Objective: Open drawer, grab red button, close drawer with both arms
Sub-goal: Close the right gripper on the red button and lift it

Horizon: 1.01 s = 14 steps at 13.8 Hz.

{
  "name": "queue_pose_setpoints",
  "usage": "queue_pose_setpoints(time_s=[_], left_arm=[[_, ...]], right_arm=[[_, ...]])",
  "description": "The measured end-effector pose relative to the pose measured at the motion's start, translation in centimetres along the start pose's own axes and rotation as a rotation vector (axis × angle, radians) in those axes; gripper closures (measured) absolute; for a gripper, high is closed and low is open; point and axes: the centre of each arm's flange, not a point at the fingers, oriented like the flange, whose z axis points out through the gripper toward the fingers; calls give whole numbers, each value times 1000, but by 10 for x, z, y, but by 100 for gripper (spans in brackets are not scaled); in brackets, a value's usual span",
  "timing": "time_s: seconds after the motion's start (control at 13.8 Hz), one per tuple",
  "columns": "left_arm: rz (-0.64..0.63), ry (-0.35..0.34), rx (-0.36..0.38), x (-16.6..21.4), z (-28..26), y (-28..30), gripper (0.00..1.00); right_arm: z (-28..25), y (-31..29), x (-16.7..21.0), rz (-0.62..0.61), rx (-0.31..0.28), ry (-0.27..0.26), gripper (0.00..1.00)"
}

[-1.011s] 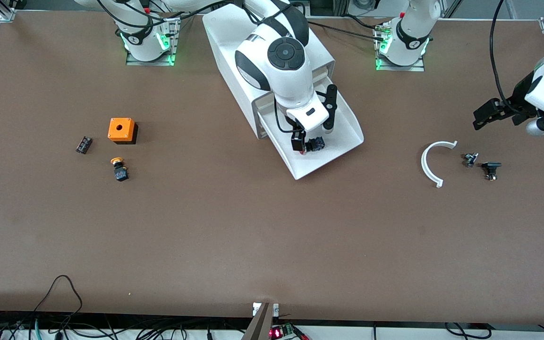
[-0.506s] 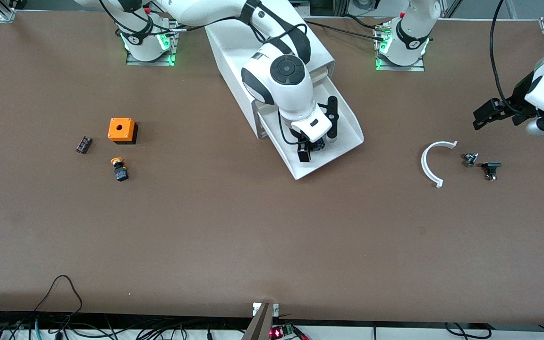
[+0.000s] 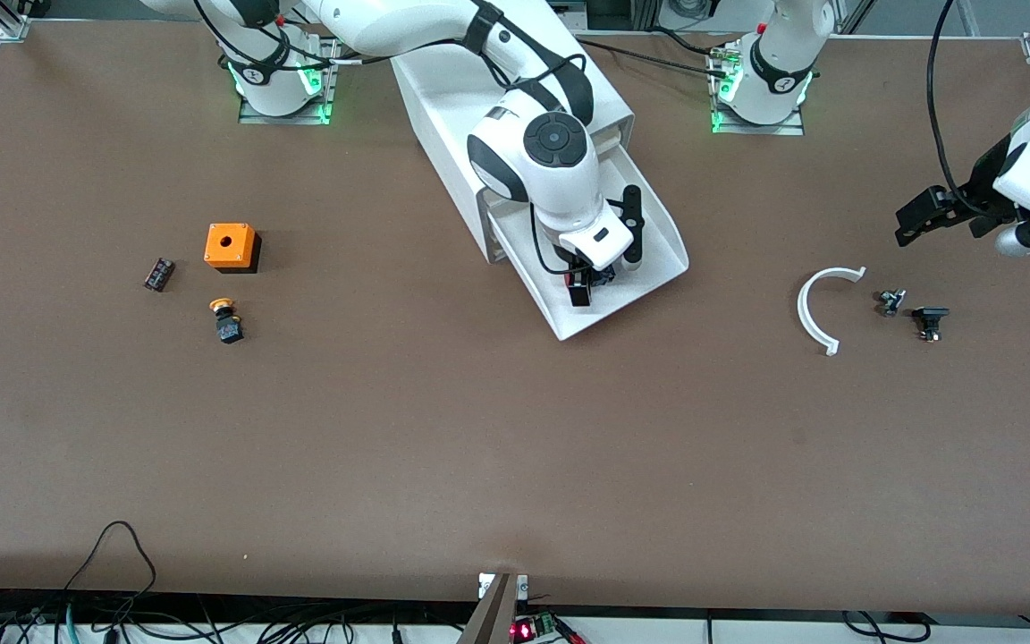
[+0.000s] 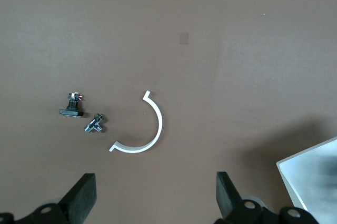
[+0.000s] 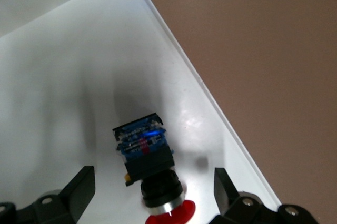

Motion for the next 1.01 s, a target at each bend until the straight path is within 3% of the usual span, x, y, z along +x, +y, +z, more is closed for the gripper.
queue_pose_setpoints(time_s=[0.29,0.51,0.58,0.79,1.01], left_arm=[[7,0,0,-1,0,4,0],[8,1,0,-1,0,4,0],[8,1,0,-1,0,4,0],[29,1,0,-2,-1,16,0],[46,2,-1,-4,-1,24,0]], right_arm=[[3,-3,-1,-47,8,-18,8],[4,-2,-2,-66,8,-23,46],[4,-2,-2,-69,8,-23,51],[4,-8,3,-82,9,-22,59],[1,-14,9,-93,6,-16,59]])
